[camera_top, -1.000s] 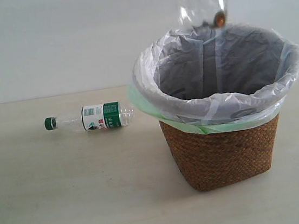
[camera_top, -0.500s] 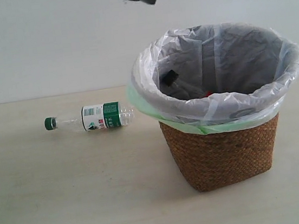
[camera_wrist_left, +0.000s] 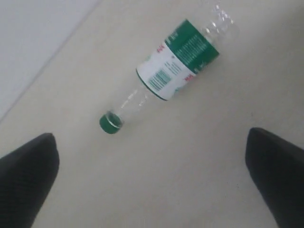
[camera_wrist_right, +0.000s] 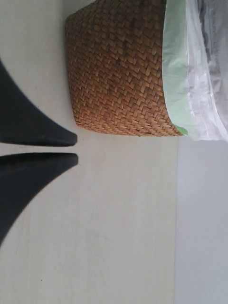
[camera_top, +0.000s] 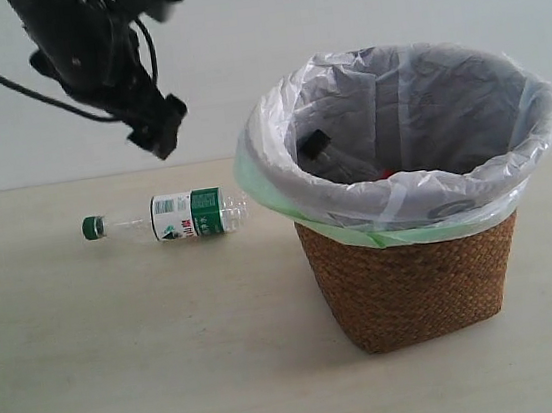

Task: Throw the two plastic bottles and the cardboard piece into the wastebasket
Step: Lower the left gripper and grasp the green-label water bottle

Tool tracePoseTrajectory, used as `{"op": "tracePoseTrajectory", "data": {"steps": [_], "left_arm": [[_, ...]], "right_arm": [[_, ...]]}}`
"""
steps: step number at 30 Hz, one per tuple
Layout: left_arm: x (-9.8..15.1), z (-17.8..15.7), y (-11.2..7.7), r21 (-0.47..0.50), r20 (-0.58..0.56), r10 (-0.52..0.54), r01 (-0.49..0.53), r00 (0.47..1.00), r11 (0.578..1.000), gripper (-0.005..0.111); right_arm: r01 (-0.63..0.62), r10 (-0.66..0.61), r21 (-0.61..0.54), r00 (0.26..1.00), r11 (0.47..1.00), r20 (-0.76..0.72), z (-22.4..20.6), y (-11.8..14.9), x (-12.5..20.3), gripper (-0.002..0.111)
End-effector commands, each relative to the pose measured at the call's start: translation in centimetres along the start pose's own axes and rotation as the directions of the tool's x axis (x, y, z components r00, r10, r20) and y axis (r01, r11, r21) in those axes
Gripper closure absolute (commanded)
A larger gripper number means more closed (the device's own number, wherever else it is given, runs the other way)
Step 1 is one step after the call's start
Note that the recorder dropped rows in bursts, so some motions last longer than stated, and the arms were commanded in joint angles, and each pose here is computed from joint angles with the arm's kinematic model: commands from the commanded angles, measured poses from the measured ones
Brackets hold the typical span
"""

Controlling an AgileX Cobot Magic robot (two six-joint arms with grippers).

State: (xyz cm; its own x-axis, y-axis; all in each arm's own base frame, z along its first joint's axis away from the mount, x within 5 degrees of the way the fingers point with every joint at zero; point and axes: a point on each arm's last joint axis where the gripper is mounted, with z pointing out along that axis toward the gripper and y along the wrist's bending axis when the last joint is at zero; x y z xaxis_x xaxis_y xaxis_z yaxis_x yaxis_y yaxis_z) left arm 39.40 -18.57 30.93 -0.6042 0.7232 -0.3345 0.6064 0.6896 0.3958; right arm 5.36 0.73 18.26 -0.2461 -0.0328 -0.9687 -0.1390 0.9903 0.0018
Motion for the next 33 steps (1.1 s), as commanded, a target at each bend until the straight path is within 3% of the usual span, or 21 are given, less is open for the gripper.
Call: {"op": "tracePoseTrajectory", "data": {"steps": [1,7,10,14,18,22,25,30,33], "left_arm": [[0.3,4.9,-1.6,0.055,-0.095,0.132,-0.127,0.987,0.990,0.000],[0.8,11.6,-4.0,0.137,-0.138,0.435,-0.418,0.890,0.898,0.000],[1.4,14.7,-4.9,0.149,-0.180,0.453,-0.431,0.873,0.890,0.000],[0.4,16.4,-5.4,0.091,-0.060,0.458,-0.452,0.887,0.887,0.000],[-0.2,16.8,-5.5,0.055,0.004,0.525,-0.524,0.851,0.850,0.000],[-0.2,16.9,-3.7,-0.060,-0.049,0.592,-0.594,0.804,0.802,0.000],[0.2,17.4,-1.6,-0.115,-0.030,0.540,-0.539,0.841,0.834,0.000],[0.4,18.1,0.7,-0.108,0.136,0.390,-0.378,0.911,0.920,0.000],[0.3,18.3,1.0,-0.103,0.191,0.405,-0.392,0.894,0.914,0.000]], "right_arm": [[0.011,-0.011,0.001,1.000,1.000,0.016,-0.1,0.0,-0.1,0.106],[0.011,-0.011,0.001,1.000,1.000,0.016,-0.1,0.0,-0.1,0.106],[0.011,-0.011,0.001,1.000,1.000,0.016,-0.1,0.0,-0.1,0.106],[0.011,-0.011,0.001,1.000,1.000,0.016,-0.1,0.0,-0.1,0.106],[0.011,-0.011,0.001,1.000,1.000,0.016,-0.1,0.0,-0.1,0.106],[0.011,-0.011,0.001,1.000,1.000,0.016,-0.1,0.0,-0.1,0.106],[0.011,-0.011,0.001,1.000,1.000,0.016,-0.1,0.0,-0.1,0.106],[0.011,-0.011,0.001,1.000,1.000,0.016,-0.1,0.0,-0.1,0.106],[0.011,-0.011,0.001,1.000,1.000,0.016,-0.1,0.0,-0.1,0.106]]}}
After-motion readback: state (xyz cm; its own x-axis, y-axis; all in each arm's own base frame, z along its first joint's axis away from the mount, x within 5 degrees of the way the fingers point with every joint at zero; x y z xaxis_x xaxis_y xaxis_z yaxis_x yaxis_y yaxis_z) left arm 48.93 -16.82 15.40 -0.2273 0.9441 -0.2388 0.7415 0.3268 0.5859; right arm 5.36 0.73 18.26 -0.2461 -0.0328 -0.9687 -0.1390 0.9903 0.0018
